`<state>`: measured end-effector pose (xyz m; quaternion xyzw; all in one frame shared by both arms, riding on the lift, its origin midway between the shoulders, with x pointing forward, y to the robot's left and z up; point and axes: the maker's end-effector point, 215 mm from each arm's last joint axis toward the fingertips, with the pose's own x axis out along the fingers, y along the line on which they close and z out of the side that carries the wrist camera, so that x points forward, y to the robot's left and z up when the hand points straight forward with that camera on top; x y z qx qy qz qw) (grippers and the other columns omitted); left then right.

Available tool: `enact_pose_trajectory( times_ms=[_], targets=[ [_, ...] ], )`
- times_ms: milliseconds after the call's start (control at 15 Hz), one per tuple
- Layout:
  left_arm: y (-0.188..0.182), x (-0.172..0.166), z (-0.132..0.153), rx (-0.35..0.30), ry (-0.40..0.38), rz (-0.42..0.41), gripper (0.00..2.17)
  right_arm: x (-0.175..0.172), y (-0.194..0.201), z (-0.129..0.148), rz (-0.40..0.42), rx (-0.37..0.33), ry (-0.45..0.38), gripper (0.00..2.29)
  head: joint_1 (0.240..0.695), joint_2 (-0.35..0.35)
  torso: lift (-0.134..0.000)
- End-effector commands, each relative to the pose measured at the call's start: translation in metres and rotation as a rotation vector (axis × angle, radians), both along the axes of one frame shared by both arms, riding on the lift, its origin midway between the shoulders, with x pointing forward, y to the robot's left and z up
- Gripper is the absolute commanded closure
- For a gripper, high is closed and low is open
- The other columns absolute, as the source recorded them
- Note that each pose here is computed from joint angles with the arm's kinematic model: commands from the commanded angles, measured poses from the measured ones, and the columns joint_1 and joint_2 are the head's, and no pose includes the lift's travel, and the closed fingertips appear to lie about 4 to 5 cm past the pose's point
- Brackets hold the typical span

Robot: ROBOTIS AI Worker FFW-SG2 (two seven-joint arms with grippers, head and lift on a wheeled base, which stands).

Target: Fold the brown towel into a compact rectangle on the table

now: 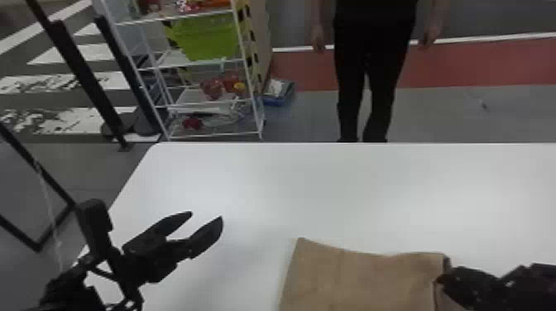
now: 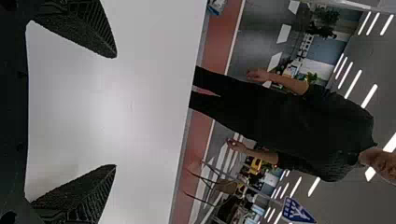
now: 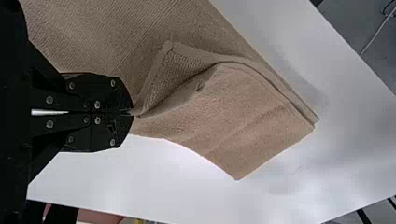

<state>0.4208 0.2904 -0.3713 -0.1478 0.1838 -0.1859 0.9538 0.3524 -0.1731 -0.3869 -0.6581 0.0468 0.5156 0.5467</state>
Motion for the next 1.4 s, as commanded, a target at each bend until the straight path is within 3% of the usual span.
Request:
enact_pose_trajectory(
  times_ms=[0, 133, 267, 467, 667, 933, 1133, 1200, 1333],
  targets=[
    [0.000, 0.001, 0.001, -0.003, -0.002, 0.003, 0.04, -0.001, -0.022, 0.008, -0.031, -0.018, -0.011, 1.54, 0.695, 0.176, -0.123],
    [0.003, 0.002, -0.003, -0.010, 0.004, 0.005, 0.04, -0.011, -0.027, -0.018, -0.042, -0.027, 0.042, 1.54, 0.695, 0.156, -0.123],
    [0.003, 0.001, -0.002, -0.010, 0.002, 0.004, 0.04, -0.016, -0.023, -0.026, -0.040, -0.022, 0.064, 1.54, 0.695, 0.140, -0.123],
    [0.007, 0.001, -0.002, -0.009, 0.001, 0.008, 0.04, -0.015, -0.020, -0.004, -0.039, -0.004, 0.031, 1.54, 0.695, 0.147, -0.123],
    [0.011, 0.000, -0.002, -0.008, 0.000, 0.012, 0.04, -0.030, -0.048, 0.021, -0.081, -0.015, 0.006, 1.54, 0.695, 0.152, -0.123],
    [0.009, -0.001, -0.010, -0.019, 0.010, 0.009, 0.04, -0.039, -0.066, -0.012, -0.120, -0.039, 0.063, 1.54, 0.695, 0.113, -0.123],
    [0.009, -0.003, -0.008, -0.017, 0.006, 0.004, 0.04, -0.037, -0.056, -0.013, -0.105, -0.023, 0.061, 1.54, 0.695, 0.098, -0.123],
    [0.016, -0.004, -0.008, -0.012, 0.008, 0.018, 0.04, -0.041, -0.053, -0.009, -0.086, -0.025, 0.058, 1.54, 0.695, 0.099, -0.123],
    [0.018, -0.005, -0.009, -0.010, 0.012, 0.023, 0.04, -0.054, -0.069, 0.028, -0.106, -0.005, 0.024, 1.54, 0.695, 0.110, -0.123]
  ],
)
